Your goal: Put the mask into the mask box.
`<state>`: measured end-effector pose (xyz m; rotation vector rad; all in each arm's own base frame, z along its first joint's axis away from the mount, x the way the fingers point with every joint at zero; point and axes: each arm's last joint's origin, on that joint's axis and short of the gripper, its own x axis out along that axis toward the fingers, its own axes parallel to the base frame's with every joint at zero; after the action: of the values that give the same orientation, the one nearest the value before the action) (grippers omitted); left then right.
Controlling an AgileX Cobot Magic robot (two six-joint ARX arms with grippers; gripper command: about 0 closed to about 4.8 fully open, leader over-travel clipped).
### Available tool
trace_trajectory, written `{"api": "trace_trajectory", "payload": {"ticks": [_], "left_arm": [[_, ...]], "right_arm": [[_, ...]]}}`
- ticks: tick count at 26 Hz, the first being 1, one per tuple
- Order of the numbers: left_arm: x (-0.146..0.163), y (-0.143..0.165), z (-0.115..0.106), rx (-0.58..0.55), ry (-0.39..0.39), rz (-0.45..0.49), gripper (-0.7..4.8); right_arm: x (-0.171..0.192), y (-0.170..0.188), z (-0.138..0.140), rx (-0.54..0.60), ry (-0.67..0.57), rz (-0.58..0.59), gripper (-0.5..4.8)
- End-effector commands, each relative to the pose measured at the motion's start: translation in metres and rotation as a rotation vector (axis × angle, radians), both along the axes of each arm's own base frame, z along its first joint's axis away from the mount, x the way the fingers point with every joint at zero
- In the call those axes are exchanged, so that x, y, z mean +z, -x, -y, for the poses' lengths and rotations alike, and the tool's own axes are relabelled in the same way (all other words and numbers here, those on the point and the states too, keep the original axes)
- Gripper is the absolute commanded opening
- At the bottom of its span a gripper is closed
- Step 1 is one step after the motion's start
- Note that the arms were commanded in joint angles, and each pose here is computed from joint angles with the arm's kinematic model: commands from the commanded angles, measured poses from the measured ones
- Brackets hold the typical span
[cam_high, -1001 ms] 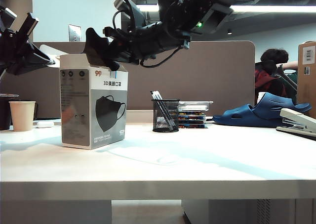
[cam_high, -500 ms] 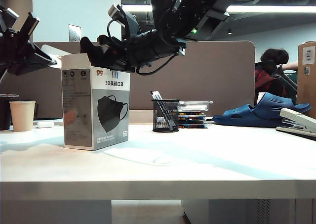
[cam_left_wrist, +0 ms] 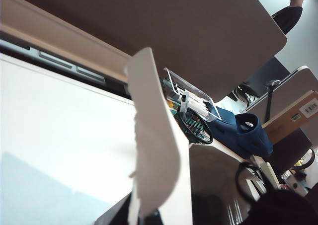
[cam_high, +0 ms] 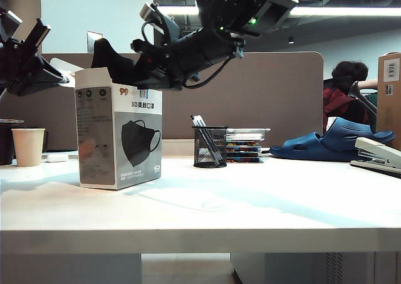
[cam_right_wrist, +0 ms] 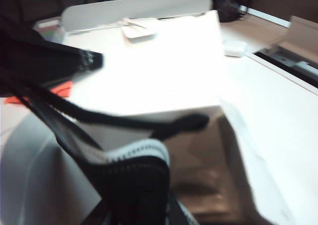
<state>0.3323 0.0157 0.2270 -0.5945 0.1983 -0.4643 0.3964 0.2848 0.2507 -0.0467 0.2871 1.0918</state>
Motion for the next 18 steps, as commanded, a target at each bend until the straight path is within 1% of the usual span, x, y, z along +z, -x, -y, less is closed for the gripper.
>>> {"api": "trace_trajectory", "payload": {"ticks": [1,6,11,15,16,18], "left_arm": [[0.002,0.000,-0.001,0.009,-0.014,0.021,-0.06],[0.002,0.000,-0.001,0.010,-0.014,0.021,-0.06],[0.002,0.000,0.000,-0.002,-0.013,0.021,-0.06],[0.002,0.000,0.000,-0.017,-0.013,0.022,-0.06],[0.002,0.000,0.000,-0.018,-0.013,0.022,-0.06],[0.002,0.000,0.000,-0.019,-0.013,0.022,-0.06]], "right_arm": [[0.013,0.001,0.007,-0.038,0.016,0.021,1.82],[0.023,0.004,0.009,-0.032,0.004,0.035,1.91],[0.023,0.005,0.007,-0.029,0.001,0.040,1.91],[0.020,0.006,0.007,-0.035,0.018,0.019,1.85],[0.019,0.006,0.007,-0.046,0.026,0.014,1.69],[0.017,0.006,0.008,-0.067,0.045,0.000,1.18]]}}
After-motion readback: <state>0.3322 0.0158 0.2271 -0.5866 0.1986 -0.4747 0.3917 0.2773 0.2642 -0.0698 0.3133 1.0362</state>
